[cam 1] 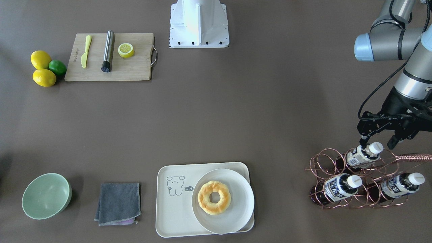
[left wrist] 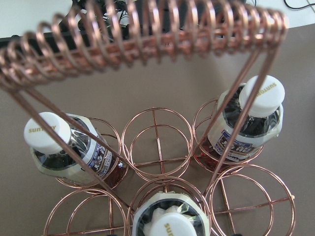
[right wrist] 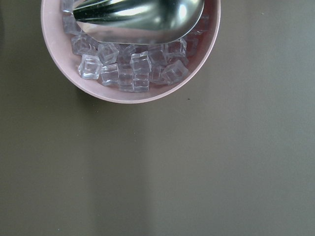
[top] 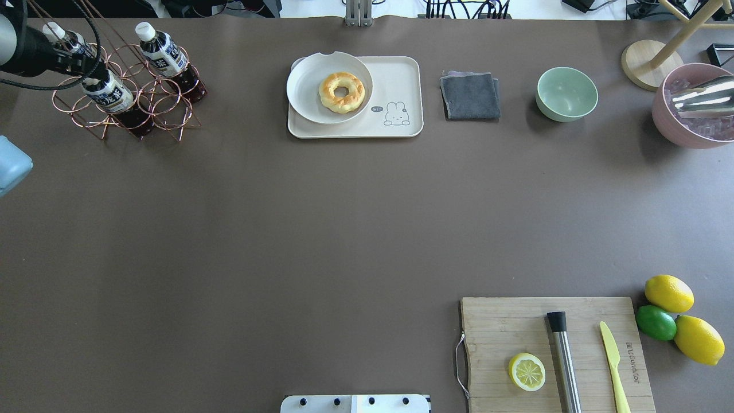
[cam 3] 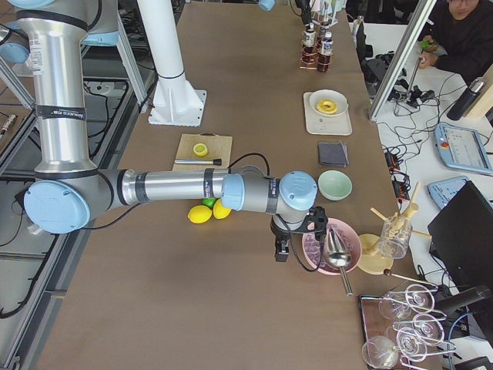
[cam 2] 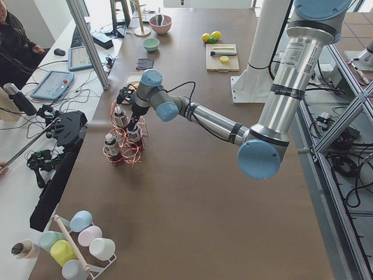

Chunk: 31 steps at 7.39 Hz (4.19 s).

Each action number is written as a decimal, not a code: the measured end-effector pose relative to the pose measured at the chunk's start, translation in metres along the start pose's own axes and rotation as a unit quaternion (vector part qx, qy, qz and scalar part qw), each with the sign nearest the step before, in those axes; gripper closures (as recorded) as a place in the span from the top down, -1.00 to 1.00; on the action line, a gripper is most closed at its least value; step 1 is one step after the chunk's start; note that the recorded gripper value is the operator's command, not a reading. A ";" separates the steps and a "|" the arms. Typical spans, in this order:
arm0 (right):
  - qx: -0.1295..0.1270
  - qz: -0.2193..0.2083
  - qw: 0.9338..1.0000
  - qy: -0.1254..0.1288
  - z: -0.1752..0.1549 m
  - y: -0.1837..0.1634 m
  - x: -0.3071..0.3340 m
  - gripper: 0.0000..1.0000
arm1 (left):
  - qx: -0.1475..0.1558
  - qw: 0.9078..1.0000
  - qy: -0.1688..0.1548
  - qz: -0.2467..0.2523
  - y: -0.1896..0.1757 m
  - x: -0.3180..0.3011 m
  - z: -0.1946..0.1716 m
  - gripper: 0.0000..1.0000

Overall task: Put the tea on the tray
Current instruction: 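Grasp the tea bottle with the left gripper and lift it out of the rack, then carry the bottle with the left gripper and stand it on the table center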

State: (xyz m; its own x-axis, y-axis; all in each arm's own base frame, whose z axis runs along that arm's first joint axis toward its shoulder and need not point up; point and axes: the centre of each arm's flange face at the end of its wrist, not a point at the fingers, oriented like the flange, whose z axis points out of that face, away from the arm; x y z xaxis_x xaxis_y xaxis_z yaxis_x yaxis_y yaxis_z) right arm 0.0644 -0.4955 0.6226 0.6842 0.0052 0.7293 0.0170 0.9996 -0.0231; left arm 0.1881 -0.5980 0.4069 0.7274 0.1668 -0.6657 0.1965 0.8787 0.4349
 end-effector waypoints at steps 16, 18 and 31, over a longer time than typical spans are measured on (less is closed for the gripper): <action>-0.001 0.000 1.000 0.000 0.001 -0.001 0.002 1.00 | -0.008 1.000 0.010 -0.008 -0.061 0.003 -0.141 -1.00; 0.000 -0.001 1.000 0.000 0.000 -0.002 0.001 1.00 | -0.009 1.000 0.011 -0.022 -0.046 0.029 -0.187 -1.00; 0.008 -0.010 1.000 0.005 -0.007 -0.002 -0.006 1.00 | -0.036 0.999 0.013 -0.036 0.090 0.505 -0.114 -1.00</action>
State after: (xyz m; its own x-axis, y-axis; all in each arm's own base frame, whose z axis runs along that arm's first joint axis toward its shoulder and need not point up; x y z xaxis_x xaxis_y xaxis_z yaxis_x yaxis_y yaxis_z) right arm 0.0650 -0.4982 0.6132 0.6904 -0.0145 0.7233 0.0186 0.9998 0.0023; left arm 0.4976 -0.3833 0.0409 0.6964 0.1129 -0.7088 0.1982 0.9189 0.3411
